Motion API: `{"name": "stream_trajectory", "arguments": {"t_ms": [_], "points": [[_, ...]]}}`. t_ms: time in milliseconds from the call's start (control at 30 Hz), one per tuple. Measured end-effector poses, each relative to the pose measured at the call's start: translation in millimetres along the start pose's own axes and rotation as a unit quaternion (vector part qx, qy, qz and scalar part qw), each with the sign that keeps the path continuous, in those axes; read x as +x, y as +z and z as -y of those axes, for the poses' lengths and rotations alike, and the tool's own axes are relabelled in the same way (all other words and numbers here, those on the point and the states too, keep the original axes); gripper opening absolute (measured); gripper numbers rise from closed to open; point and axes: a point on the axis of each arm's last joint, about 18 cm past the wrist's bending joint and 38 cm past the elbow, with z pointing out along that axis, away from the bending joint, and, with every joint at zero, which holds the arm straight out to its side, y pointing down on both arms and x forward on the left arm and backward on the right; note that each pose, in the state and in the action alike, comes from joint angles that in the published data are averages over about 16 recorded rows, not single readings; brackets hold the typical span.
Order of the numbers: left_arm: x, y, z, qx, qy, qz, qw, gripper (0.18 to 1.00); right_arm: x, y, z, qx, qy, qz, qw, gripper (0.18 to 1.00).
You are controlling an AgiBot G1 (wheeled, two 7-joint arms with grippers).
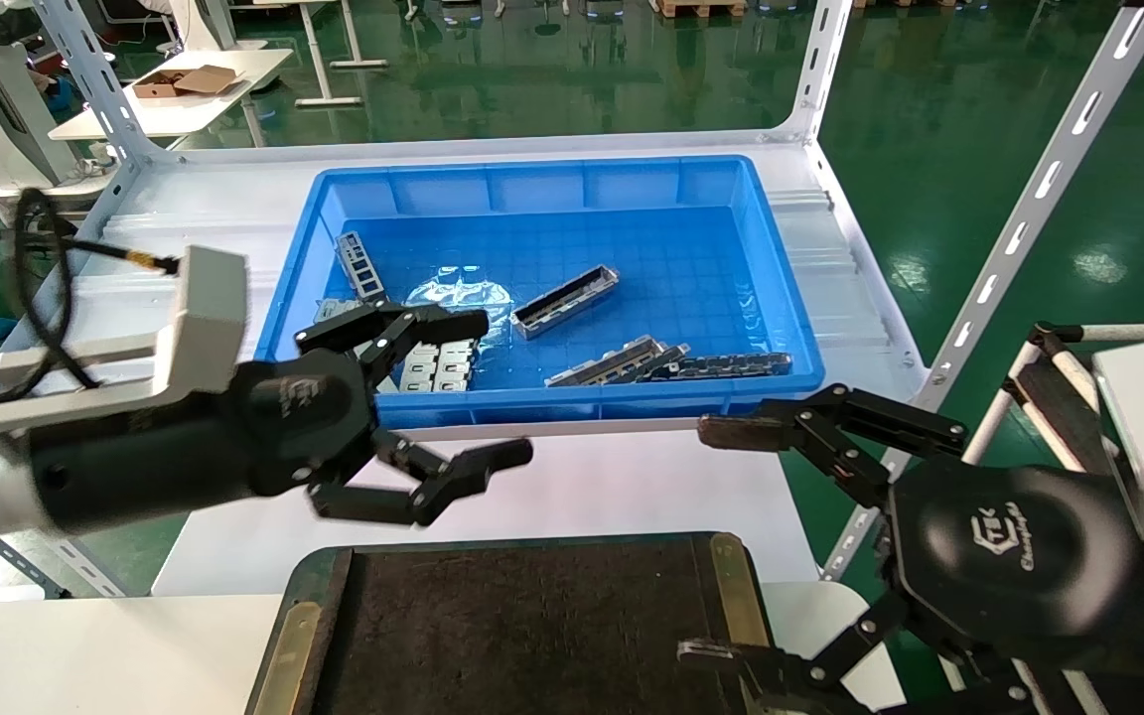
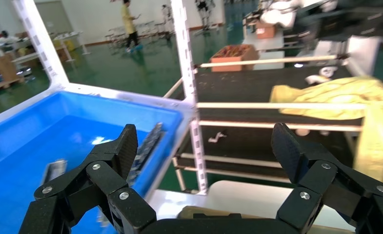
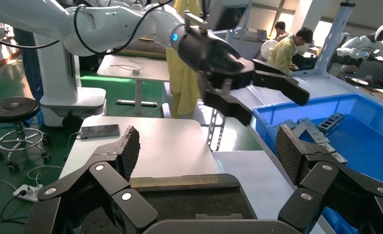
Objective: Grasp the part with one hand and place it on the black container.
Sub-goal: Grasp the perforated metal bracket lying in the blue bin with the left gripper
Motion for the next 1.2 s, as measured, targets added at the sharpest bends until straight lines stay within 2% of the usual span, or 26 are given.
{"name": "stream_trajectory", "arguments": {"t_ms": [367, 733, 933, 1200], "points": [[-53.1, 44.1, -20.0, -0.023, 0.002, 0.06, 0.998, 1.001, 0.0, 0.0, 0.0, 0.0, 0.0, 0.0, 1.0, 1.001], [-95.5, 81.4, -38.0, -0.061, -0.006, 0.115, 0.9915, 1.001, 0.0, 0.0, 0.0, 0.0, 0.0, 0.0, 1.0, 1.001], [-114.3, 98.2, -50.3, -0.089, -0.011, 0.159, 0.9833, 1.001, 0.0, 0.0, 0.0, 0.0, 0.0, 0.0, 1.0, 1.001], [-135.4, 117.0, -68.9, -0.128, -0.019, 0.233, 0.9638, 1.001, 0.0, 0.0, 0.0, 0.0, 0.0, 0.0, 1.0, 1.001]]}}
